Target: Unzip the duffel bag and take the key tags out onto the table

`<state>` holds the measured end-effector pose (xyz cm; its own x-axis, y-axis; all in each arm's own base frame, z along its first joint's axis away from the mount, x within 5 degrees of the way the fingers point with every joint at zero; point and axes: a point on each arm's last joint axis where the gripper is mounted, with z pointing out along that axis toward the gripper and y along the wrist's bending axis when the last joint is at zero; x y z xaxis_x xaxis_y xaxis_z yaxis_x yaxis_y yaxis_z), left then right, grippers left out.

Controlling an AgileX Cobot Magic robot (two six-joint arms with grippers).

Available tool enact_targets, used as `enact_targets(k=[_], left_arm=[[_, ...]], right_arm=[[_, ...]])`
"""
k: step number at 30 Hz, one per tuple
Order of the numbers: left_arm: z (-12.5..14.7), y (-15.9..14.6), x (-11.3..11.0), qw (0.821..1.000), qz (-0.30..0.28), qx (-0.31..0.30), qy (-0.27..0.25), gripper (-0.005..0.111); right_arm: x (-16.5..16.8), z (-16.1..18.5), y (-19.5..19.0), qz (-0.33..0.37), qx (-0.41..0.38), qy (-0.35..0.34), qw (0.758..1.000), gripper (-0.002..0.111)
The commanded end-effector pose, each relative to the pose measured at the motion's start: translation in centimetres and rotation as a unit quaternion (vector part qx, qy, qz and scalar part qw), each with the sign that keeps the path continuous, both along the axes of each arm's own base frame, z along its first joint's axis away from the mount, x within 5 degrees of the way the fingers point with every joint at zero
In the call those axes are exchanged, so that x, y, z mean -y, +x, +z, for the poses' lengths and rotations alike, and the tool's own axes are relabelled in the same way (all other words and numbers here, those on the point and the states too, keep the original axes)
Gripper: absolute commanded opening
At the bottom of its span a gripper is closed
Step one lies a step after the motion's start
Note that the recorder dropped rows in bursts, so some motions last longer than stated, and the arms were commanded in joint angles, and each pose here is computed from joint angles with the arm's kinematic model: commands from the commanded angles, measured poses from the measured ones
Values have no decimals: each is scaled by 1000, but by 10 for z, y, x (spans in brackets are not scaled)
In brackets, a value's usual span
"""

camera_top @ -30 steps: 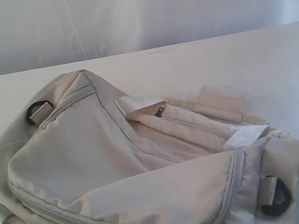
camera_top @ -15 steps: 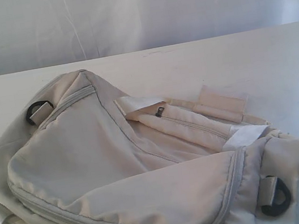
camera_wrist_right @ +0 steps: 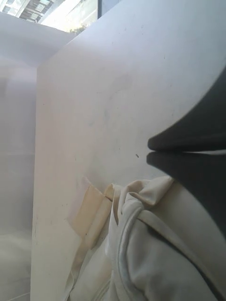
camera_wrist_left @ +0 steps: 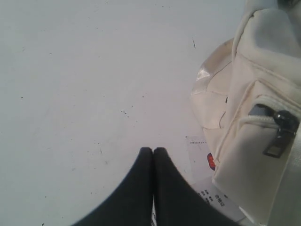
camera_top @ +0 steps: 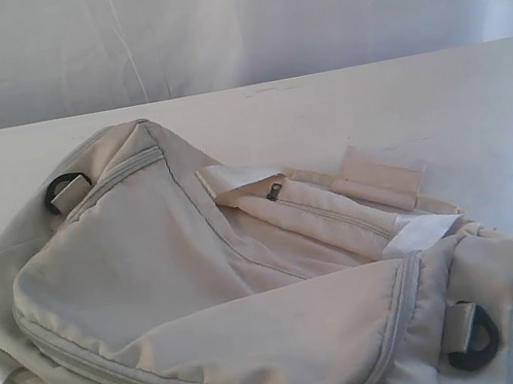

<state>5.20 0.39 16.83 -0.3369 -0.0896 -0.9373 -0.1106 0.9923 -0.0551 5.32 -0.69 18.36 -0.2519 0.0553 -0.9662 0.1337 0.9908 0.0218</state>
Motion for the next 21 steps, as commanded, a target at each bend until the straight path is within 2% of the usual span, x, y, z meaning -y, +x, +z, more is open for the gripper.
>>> enact_targets(k=[1, 5, 9, 15, 21], left_arm=[[6, 2, -1, 999, 4, 39, 1, 0], [14, 4, -1, 996, 7, 88, 7, 0], [29, 5, -2, 986, 11, 168, 16, 0], [56, 1, -4, 949, 19, 312, 32, 0], [68, -3, -4, 924, 23, 379, 40, 0]], right_arm=[[0, 3, 1, 3, 24, -3, 1000, 0], [0, 10, 2, 3, 63, -7, 998, 0], [0, 14, 3, 3, 88, -11, 996, 0], [0, 15, 3, 3, 92, -11, 996, 0], [0, 15, 3, 2, 94, -9, 996, 0]])
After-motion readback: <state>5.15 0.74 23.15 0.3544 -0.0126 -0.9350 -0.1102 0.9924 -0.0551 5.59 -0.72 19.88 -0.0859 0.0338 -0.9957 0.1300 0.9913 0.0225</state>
